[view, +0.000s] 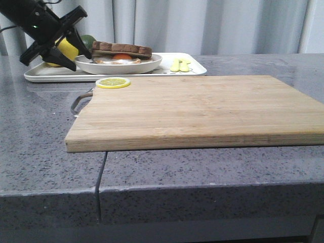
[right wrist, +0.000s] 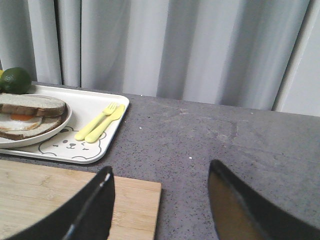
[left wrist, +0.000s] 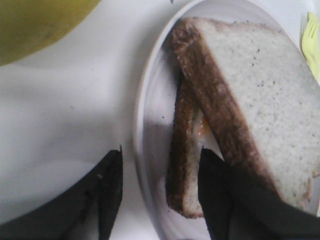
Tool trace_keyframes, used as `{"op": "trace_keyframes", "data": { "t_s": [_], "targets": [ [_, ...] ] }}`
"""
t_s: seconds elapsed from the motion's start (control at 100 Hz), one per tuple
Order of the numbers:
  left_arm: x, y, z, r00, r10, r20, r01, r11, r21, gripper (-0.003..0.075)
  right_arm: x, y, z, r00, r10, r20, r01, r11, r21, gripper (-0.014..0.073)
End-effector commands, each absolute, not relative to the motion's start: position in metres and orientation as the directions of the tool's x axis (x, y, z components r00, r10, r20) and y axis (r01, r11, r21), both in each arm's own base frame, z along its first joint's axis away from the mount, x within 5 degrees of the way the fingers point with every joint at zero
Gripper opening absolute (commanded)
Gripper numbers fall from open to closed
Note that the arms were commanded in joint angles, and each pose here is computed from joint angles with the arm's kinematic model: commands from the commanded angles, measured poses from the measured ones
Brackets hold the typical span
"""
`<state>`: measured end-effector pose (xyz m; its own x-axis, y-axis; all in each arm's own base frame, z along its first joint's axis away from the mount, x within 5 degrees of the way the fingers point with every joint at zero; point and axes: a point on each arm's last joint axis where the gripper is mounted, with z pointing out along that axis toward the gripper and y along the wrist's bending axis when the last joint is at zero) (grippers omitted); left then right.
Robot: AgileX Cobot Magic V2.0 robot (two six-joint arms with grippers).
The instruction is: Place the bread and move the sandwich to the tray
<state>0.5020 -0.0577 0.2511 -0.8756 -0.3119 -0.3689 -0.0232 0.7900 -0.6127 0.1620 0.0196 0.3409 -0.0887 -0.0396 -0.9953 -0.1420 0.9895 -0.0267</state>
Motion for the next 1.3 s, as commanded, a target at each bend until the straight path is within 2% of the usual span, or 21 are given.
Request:
{"op": "trace_keyframes", "data": {
  "t_s": [0.0, 0.17, 0.47, 0.9, 1.04, 1.16, 1.29],
  "targets": [
    [0.491, -0.055, 0.309, -0.832, -0.299, -0.467, 0.053, 0.795, -0.604, 0.0328, 0.163, 0.015, 0.352, -0.043, -0.029, -0.999, -0.094, 0.995, -0.025, 0.0424],
    [0.485, -0.048, 0.335, -0.825, -0.215, -0.523, 0.086, 0.866, -0.493, 0.0328, 0.163, 0.015, 0.352, -0.043, -0.029, -0.999, -0.094, 0.995, -0.025, 0.0424],
    [0.456, -0.041, 0.41, -0.742, -0.145, -0.654, 0.158, 0.911, -0.38, 0.0328, 0.163, 0.015, 0.352, -0.043, -0.029, -0.999, -0.094, 0.995, -0.025, 0.0424],
    [0.355, -0.036, 0.517, -0.567, -0.114, -0.816, 0.224, 0.932, -0.286, 0.0327, 0.163, 0.015, 0.352, -0.043, -0.029, -0.999, -0.094, 0.995, -0.025, 0.0424],
    [0.319, -0.032, 0.53, -0.546, -0.074, -0.835, 0.209, 0.953, -0.221, 0.0327, 0.163, 0.015, 0.352, -0.043, -0.029, -0.999, -0.094, 0.995, -0.025, 0.0424],
    [0.29, -0.031, 0.528, -0.542, -0.008, -0.84, 0.197, 0.971, -0.136, 0.0327, 0.163, 0.015, 0.352, -0.043, -0.029, -0.999, -0.094, 0.995, -0.025, 0.0424],
    [0.257, -0.033, 0.525, -0.481, -0.006, -0.877, 0.201, 0.973, -0.117, 0.0327, 0.163, 0.014, 0.352, -0.04, -0.028, -0.999, -0.089, 0.996, -0.025, 0.0424]
  ]
}}
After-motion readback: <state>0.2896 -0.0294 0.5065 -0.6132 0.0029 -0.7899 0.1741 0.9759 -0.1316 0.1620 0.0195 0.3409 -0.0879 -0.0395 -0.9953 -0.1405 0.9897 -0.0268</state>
